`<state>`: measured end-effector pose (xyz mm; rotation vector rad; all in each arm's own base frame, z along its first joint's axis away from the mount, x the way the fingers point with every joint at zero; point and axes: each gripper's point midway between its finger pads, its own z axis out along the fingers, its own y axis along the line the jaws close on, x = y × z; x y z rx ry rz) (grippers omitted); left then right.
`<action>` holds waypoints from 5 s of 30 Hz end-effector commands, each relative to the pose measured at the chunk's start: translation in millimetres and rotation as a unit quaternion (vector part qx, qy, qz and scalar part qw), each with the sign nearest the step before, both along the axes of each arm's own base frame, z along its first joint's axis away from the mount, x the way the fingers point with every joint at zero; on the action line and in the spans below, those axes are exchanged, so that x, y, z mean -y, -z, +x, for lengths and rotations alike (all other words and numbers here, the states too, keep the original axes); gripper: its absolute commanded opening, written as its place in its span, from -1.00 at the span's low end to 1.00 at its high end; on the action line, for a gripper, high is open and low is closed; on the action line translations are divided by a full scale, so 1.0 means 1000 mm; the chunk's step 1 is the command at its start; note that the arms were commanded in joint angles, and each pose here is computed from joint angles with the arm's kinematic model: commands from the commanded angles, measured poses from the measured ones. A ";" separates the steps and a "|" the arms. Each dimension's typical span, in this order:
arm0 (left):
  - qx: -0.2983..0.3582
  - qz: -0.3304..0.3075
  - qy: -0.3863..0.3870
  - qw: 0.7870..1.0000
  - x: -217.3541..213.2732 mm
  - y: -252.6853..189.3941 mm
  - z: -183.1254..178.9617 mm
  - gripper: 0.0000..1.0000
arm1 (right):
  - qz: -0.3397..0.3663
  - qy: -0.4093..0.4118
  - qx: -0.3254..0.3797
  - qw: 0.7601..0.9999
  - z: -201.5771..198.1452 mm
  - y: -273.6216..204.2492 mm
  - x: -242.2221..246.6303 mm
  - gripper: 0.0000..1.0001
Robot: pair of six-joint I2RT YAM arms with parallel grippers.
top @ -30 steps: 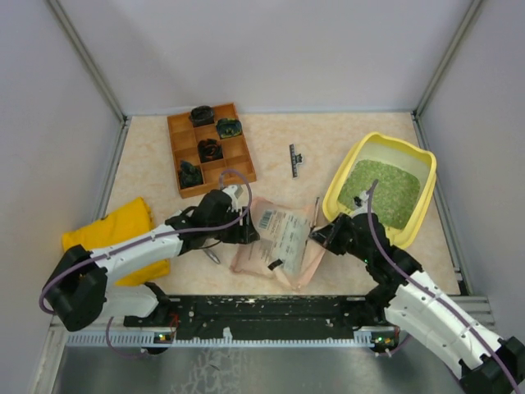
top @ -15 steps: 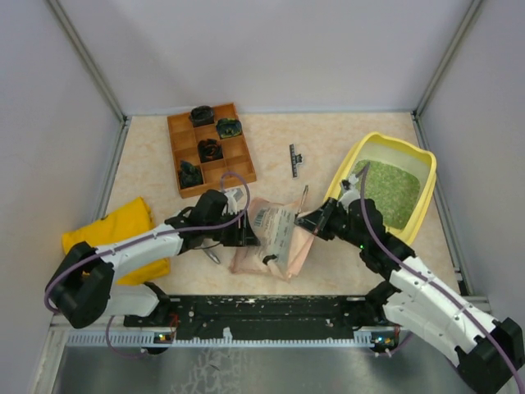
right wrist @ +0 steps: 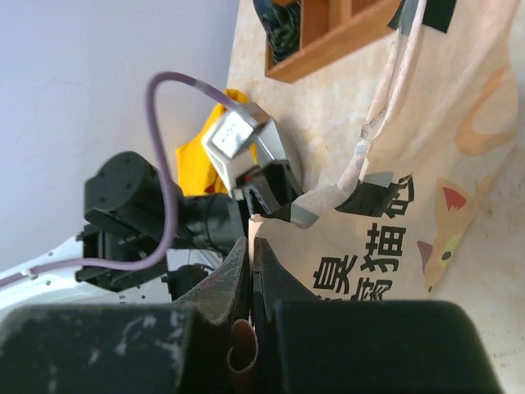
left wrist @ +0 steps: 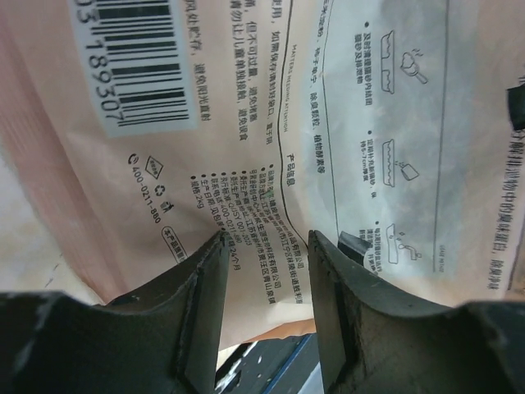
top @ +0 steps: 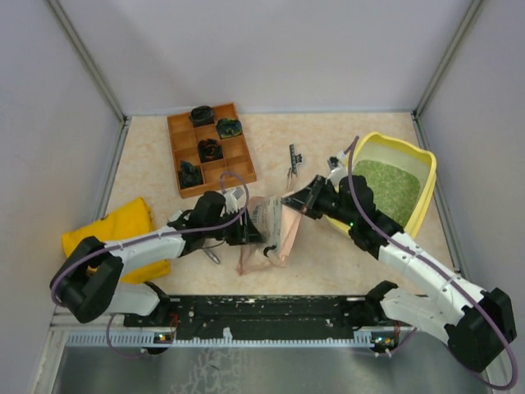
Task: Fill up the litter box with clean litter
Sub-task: Open the cat litter bag at the center of the board.
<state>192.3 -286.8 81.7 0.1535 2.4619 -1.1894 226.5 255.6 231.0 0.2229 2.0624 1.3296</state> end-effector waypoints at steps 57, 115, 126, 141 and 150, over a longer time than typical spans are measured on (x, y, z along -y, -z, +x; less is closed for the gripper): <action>0.126 -0.126 -0.068 0.982 -0.011 -0.177 0.132 -0.16 | 0.101 -0.140 0.147 0.974 -0.007 -0.117 -0.051 -1.00; 0.102 -0.069 0.001 0.992 -0.003 -0.168 0.135 -1.00 | -0.075 -0.114 0.153 0.979 -0.004 -0.059 -0.049 -0.12; 0.133 -0.018 -0.016 0.991 -0.028 -0.171 0.132 -1.00 | -0.184 -0.099 0.228 0.951 -0.023 -0.037 0.002 0.24; 0.138 -0.026 -0.016 0.990 -0.028 -0.176 0.132 -1.00 | -0.314 -0.156 0.373 0.859 -0.046 0.012 0.042 0.43; 0.141 -0.024 -0.020 0.990 -0.028 -0.180 0.134 -1.00 | -0.361 -0.210 0.386 0.823 -0.057 0.031 0.051 0.47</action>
